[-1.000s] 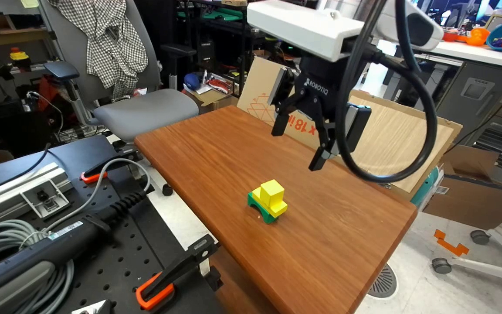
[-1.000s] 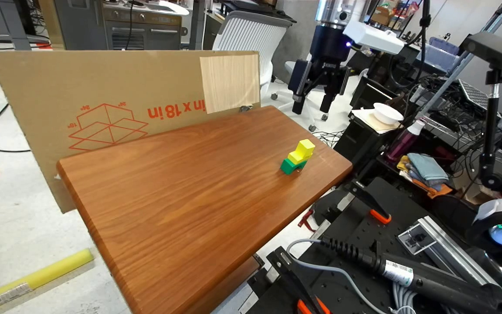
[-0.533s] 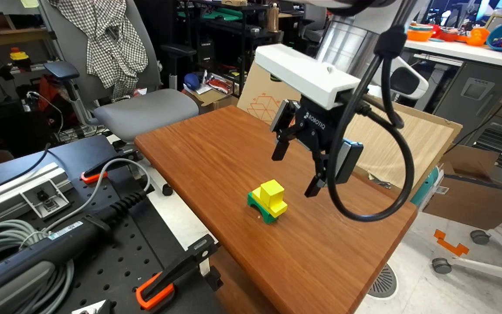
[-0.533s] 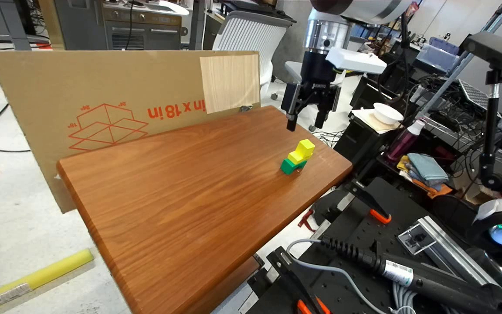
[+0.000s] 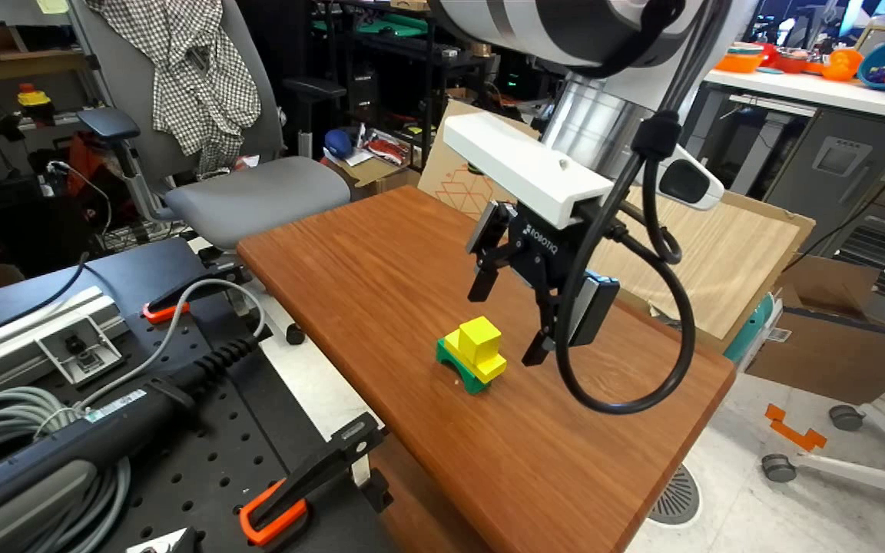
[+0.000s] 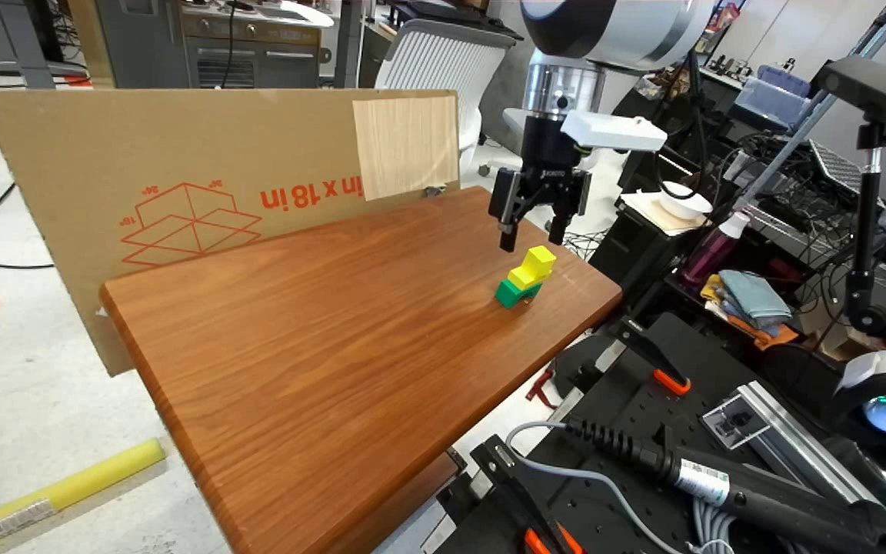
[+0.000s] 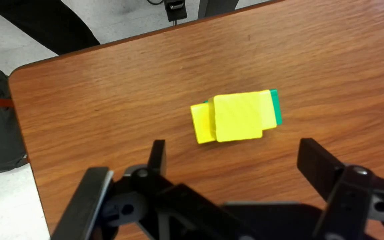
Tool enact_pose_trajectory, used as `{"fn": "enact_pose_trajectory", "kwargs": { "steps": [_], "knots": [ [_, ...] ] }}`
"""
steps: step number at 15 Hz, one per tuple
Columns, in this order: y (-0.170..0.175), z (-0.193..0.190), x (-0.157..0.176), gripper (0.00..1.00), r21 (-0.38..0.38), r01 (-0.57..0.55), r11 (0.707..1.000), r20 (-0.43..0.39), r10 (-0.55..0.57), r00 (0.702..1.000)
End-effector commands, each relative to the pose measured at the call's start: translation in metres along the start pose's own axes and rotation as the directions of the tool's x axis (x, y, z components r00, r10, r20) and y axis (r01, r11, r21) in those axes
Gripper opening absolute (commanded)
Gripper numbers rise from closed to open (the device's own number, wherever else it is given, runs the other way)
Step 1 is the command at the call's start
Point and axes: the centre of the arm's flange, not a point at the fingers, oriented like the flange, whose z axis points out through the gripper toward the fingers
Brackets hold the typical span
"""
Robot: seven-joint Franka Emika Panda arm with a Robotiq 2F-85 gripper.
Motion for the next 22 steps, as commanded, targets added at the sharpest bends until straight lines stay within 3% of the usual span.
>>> {"fn": "enact_pose_trajectory", "kwargs": {
  "steps": [1,10,13,14,17,22],
  "knots": [
    [-0.004,0.001,0.005,1.0,-0.009,0.0,1.0,0.019,0.0,1.0],
    [-0.016,0.014,-0.002,1.0,-0.066,0.032,0.997,0.013,-0.031,0.999],
    [-0.02,0.016,-0.005,0.9,-0.083,0.047,0.995,0.021,-0.045,0.999],
    [-0.022,0.018,-0.006,0.72,-0.091,0.054,0.994,0.023,-0.052,0.998],
    [-0.026,0.021,-0.008,0.58,-0.105,0.065,0.992,0.023,-0.062,0.998],
    [-0.031,0.02,-0.01,0.19,-0.117,0.08,0.99,0.025,-0.077,0.997]
  ]
}}
